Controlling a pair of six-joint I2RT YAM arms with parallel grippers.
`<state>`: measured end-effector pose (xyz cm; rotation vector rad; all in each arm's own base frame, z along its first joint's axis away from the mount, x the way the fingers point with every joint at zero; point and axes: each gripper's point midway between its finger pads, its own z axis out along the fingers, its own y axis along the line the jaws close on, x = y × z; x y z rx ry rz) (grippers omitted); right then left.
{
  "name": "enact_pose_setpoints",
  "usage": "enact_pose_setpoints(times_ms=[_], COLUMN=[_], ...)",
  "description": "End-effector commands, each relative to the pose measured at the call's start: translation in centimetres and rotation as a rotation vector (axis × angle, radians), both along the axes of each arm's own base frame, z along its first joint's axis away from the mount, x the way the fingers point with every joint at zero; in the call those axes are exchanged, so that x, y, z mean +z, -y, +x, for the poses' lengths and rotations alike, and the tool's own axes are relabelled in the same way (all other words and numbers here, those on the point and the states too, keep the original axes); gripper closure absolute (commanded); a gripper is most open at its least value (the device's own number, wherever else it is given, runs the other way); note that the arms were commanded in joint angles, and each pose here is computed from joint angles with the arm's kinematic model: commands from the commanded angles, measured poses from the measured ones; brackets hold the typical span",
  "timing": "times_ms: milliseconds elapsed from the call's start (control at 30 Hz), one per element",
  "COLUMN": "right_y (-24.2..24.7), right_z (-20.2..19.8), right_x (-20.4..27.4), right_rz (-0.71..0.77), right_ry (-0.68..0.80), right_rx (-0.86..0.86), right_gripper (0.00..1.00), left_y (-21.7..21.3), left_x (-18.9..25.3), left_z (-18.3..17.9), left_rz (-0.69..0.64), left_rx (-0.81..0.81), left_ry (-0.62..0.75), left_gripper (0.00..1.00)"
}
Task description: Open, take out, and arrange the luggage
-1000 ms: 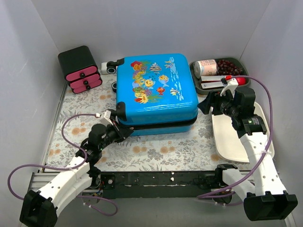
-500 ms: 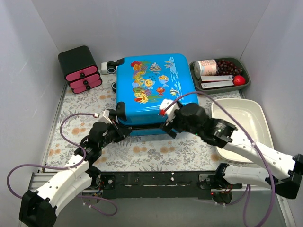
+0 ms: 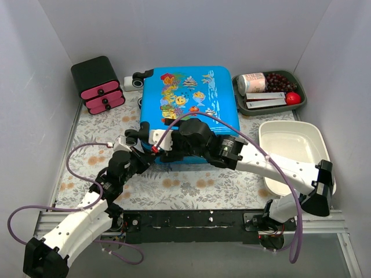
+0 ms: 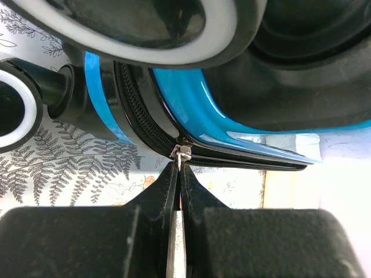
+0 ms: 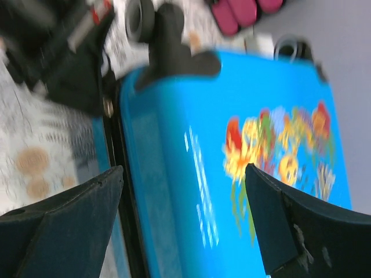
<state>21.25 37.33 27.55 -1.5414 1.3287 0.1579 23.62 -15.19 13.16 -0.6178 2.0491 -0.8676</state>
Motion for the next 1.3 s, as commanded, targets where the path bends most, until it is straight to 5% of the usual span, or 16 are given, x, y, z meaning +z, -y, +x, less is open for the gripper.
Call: enact_pose_setpoints(times_ms=[0, 333, 800, 1100, 1267], right_y=[-6.4, -13.4, -16.5, -17.6, -18.6], right_z=[-1.9, -0.6, 5.7, 7.5, 8.4], right_x=[4.4, 1.0, -3.9, -6.4, -6.2], right_rz=[0.127, -0.045, -0.203, -0.193, -0.154], right_ry=[0.02, -0.052, 0.035, 0.031, 0.063], right_rx=[0.25, 0.362, 0.217, 0.161, 0.128], right_gripper=[0.07, 0.1, 0.05, 0.02, 0.08], left_y=[-1.2, 0.2, 0.9, 1.1, 1.2], left_x=[-1.9, -2.2, -2.1, -2.3, -2.2], left_z=[-0.3, -1.0, -1.7, -1.8, -1.7], left_rz=[0.028, -0.07, -0.154, -0.162, -0.154], left_rx=[0.037, -0.018, -0.041, -0.059, -0.063], left_ry=[-0.022, 0.002, 0.015, 0.031, 0.033], left_gripper=[1.0, 1.0, 1.0, 1.0, 1.0])
